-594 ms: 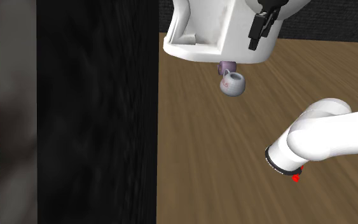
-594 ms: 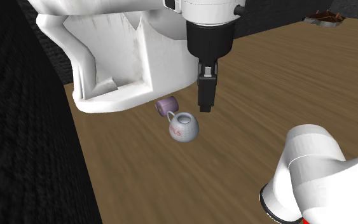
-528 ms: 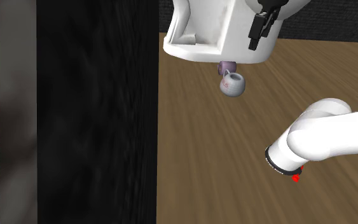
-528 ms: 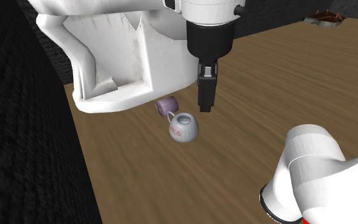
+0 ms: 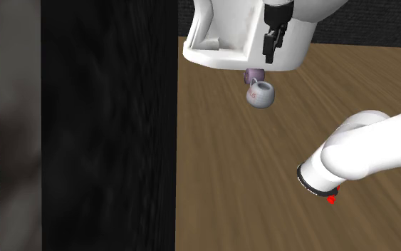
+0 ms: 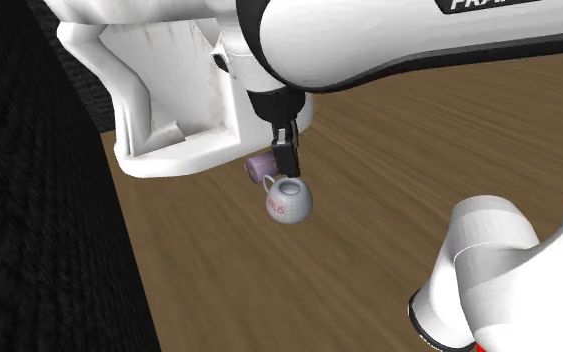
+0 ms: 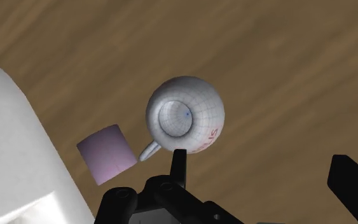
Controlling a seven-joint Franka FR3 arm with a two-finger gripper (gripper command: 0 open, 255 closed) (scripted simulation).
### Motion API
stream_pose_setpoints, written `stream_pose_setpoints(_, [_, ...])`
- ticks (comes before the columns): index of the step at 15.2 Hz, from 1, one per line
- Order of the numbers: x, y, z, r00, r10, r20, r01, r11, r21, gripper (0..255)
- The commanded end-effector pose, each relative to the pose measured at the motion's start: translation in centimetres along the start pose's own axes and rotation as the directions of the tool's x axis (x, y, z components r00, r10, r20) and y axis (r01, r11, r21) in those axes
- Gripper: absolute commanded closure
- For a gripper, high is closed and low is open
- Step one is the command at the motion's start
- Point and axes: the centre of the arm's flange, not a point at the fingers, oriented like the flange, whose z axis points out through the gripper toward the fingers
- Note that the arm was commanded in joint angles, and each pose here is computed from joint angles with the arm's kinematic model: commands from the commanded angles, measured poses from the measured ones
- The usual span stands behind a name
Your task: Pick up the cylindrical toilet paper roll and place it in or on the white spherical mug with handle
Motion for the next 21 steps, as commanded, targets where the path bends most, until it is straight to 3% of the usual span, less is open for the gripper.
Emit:
stream_pose_setpoints(1, [1.9, 0.8, 1.4, 0.999, -0.037, 0.037, 0.038, 0.999, -0.030, 0])
stream_pose_setpoints(6, [6.9, 3.0, 5.9, 0.984, -0.120, 0.133, 0.133, 0.987, -0.093, 0])
stream_pose_setpoints(11, [11.7, 5.1, 10.6, 0.953, -0.193, 0.233, 0.230, 0.962, -0.147, 0])
stream_pose_setpoints(16, [16.2, 7.2, 15.7, 0.907, -0.256, 0.333, 0.330, 0.925, -0.189, 0])
stream_pose_setpoints(21, [20.4, 9.2, 20.9, 0.847, -0.306, 0.434, 0.429, 0.876, -0.219, 0])
